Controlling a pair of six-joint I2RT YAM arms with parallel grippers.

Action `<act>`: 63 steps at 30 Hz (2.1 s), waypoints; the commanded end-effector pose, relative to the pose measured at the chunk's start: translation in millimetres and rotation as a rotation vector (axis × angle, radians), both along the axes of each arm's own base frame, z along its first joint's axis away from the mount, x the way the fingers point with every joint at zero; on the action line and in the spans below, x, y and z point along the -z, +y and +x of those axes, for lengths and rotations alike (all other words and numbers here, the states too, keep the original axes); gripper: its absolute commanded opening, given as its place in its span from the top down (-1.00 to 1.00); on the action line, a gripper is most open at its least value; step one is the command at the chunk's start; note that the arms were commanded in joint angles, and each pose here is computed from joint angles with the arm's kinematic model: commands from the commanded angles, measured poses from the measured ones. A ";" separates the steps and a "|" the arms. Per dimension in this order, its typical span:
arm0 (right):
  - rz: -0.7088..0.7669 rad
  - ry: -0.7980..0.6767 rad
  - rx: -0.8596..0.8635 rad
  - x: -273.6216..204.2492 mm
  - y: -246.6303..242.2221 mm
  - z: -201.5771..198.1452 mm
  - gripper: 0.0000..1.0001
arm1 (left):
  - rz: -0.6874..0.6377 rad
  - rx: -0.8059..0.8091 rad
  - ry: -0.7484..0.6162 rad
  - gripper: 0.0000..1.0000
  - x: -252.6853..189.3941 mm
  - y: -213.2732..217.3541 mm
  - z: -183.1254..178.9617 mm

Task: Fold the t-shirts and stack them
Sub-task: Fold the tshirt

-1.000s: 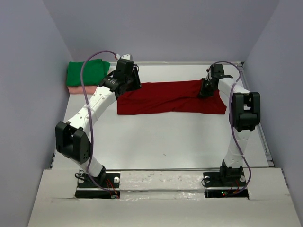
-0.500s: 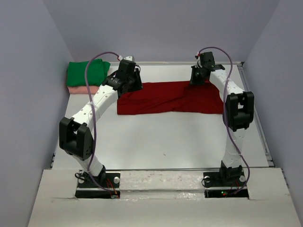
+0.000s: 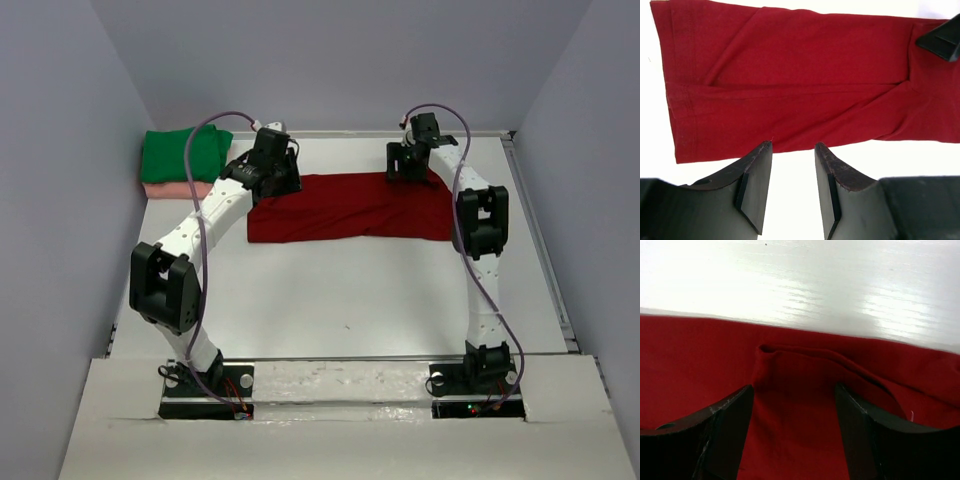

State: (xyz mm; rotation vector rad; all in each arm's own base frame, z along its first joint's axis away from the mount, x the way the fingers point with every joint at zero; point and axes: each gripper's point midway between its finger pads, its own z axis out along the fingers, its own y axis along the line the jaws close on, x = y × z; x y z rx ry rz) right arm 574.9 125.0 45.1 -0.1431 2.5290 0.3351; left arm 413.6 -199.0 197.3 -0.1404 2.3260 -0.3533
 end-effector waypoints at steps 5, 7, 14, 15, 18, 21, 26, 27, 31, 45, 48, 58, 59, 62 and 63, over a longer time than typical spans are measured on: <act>-0.054 -0.127 0.069 -69.6 -17.9 -28.4 -0.40 | 0.051 -0.005 0.025 0.10 20.1 2.8 10.2; -0.066 -0.184 0.065 -90.4 -21.8 -32.3 -0.41 | 0.061 -0.005 0.041 0.10 27.5 1.1 14.5; -0.166 -0.147 0.153 -98.4 -48.1 -58.6 -0.36 | 0.055 0.016 0.108 0.43 52.3 -7.9 16.9; -0.169 -0.140 0.155 -97.1 -49.2 -62.7 -0.24 | 0.058 0.016 0.113 0.53 54.0 -8.7 17.3; -0.219 -0.110 0.195 -85.1 -61.2 -73.8 0.90 | 0.107 -0.013 0.140 1.00 63.7 -4.3 27.7; -0.251 -0.069 0.236 -67.5 -69.1 -80.4 1.00 | 0.137 -0.027 0.156 1.00 67.9 0.8 30.3; -0.269 -0.002 0.278 -42.5 -81.0 -80.9 1.00 | 0.129 -0.010 0.188 1.00 75.4 0.3 36.6; -0.277 0.012 0.286 -38.7 -82.4 -80.4 1.00 | 0.123 -0.009 0.195 1.00 77.6 2.0 38.9; -0.289 0.034 0.348 -37.5 -94.8 -74.2 1.00 | 0.114 -0.001 0.242 1.00 92.7 5.9 49.2; -0.322 0.096 0.402 -26.1 -107.8 -94.0 1.00 | 0.024 0.009 0.324 1.00 125.9 16.0 104.2; -0.360 0.117 0.415 -21.1 -114.3 -100.3 1.00 | -0.007 0.013 0.323 1.00 126.7 18.8 112.2; -0.422 0.193 0.430 -1.2 -123.6 -119.6 1.00 | -0.040 -0.006 0.386 1.00 147.7 25.3 115.1; -0.421 0.198 0.426 0.7 -123.3 -120.3 1.00 | -0.040 -0.008 0.391 1.00 149.2 25.4 114.0; -0.392 0.217 0.403 7.2 -116.6 -120.9 1.00 | -0.056 -0.013 0.432 1.00 155.8 24.9 106.7; -0.374 0.223 0.395 8.9 -113.1 -120.8 1.00 | -0.056 -0.014 0.440 1.00 157.6 24.5 104.4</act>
